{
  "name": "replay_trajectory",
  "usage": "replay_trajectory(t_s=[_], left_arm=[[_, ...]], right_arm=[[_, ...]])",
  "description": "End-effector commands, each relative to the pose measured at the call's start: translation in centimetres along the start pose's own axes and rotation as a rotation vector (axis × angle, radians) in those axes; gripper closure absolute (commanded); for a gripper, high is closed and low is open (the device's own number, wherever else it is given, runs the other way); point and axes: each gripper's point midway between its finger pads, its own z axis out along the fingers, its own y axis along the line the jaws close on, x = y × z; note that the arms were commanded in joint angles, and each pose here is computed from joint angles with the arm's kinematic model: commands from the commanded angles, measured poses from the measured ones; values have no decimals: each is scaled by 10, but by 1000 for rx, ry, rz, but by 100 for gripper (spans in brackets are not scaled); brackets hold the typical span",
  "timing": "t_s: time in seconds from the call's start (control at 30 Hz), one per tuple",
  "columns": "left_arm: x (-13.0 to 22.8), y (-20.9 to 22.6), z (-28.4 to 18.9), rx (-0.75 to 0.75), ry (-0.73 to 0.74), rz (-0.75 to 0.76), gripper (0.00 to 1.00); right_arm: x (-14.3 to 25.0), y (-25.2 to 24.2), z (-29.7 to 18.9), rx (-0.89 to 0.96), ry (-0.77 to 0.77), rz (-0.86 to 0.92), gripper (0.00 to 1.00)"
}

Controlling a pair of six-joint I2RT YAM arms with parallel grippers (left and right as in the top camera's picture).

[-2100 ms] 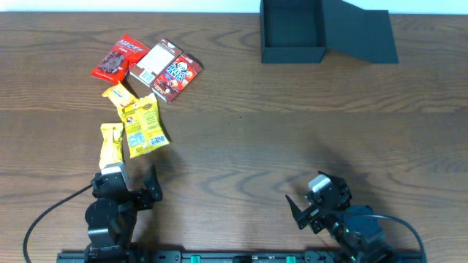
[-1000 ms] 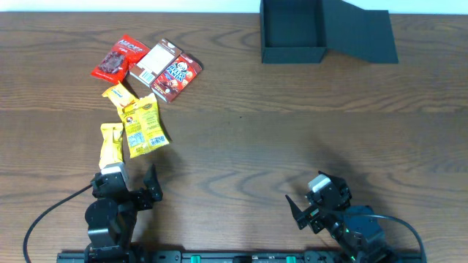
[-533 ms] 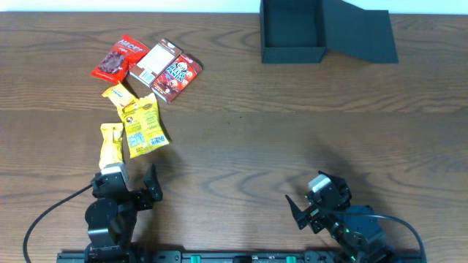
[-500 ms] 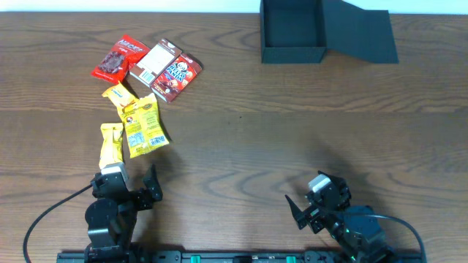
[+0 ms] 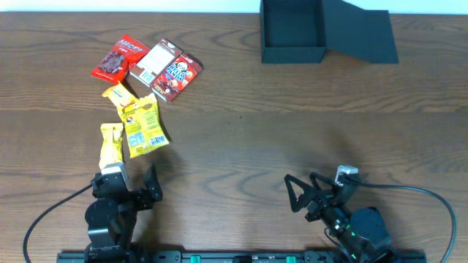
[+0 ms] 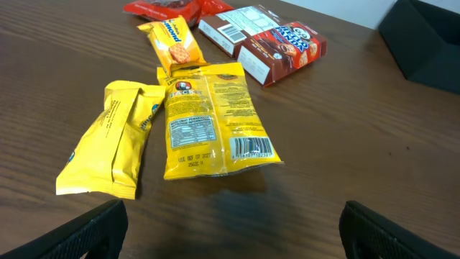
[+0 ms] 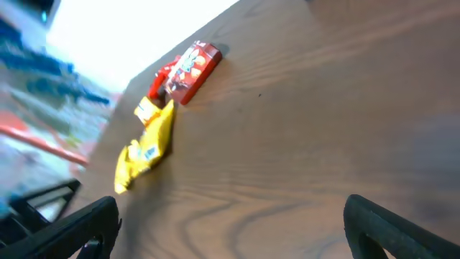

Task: Pack container
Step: 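Reach the right gripper up to the black box's near edge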

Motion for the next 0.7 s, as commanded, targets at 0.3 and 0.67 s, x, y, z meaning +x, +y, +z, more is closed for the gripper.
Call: replay_trajectory(t_s=[0.3,0.67], left_arm=[[5,4,2,-13,8,-4,5],[5,4,2,-13,8,-4,5]], right_arm=[[-17,18,16,-25,-14,-73,1],[-80,37,99,208,134,-335,1]])
